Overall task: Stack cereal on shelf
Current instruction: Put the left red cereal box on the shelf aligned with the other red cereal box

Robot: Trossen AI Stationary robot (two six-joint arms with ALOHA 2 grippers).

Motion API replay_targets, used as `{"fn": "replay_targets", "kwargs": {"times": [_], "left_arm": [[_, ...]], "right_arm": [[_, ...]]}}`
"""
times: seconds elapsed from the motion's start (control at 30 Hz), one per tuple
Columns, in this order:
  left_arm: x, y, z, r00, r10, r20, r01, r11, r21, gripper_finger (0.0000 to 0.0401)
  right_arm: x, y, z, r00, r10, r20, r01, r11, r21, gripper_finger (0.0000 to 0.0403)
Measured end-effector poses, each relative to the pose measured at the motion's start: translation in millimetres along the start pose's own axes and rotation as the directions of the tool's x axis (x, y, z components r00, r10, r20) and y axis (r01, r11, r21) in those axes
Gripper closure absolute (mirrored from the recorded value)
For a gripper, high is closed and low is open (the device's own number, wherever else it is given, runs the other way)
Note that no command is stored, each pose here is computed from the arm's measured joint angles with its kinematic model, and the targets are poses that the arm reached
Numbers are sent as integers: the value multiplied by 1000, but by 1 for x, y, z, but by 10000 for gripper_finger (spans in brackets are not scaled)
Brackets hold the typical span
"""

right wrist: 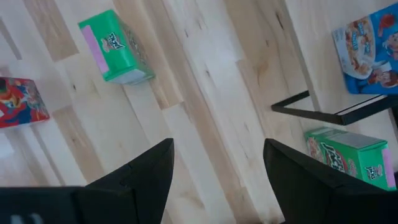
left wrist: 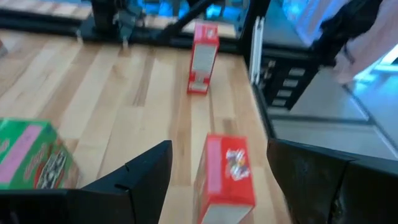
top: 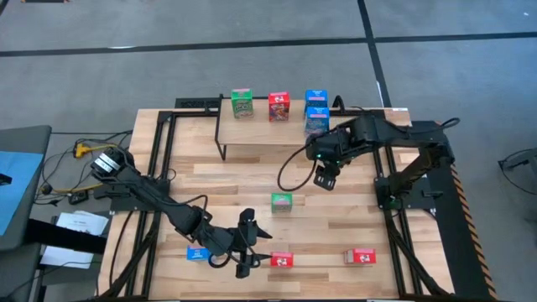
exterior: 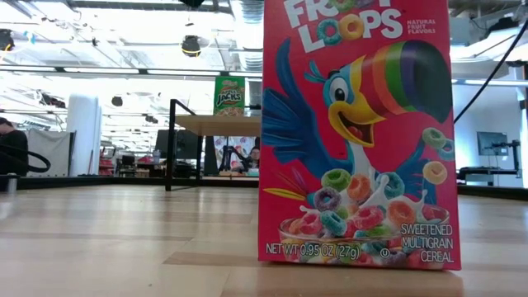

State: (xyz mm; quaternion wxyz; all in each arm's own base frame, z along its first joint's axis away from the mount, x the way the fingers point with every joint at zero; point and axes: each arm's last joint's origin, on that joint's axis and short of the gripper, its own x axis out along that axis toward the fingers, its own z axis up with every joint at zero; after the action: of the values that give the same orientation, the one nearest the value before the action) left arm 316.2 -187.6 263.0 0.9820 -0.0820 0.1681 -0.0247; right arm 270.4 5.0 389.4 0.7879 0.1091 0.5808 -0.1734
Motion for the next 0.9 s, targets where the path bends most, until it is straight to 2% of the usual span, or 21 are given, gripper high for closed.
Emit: {"fn": "replay_targets", "kwargs": {"times": [0.5, 0.77, 0.9], "left_arm": [[15, -3, -19, 999, 19, -41, -18, 999, 29, 150], [30, -12, -44, 997, 24, -74, -20, 998, 56, 150], [32, -15, -48, 998, 24, -65, -21, 999, 50, 150]], "right_arm": [[-7, 1, -7, 1000, 7, 6, -7, 1000, -16, 131], [-6, -3, -5, 1000, -1, 1, 1, 1000, -4, 131], [-6, -3, -5, 1000, -1, 2, 1, 1000, -4, 131]]}}
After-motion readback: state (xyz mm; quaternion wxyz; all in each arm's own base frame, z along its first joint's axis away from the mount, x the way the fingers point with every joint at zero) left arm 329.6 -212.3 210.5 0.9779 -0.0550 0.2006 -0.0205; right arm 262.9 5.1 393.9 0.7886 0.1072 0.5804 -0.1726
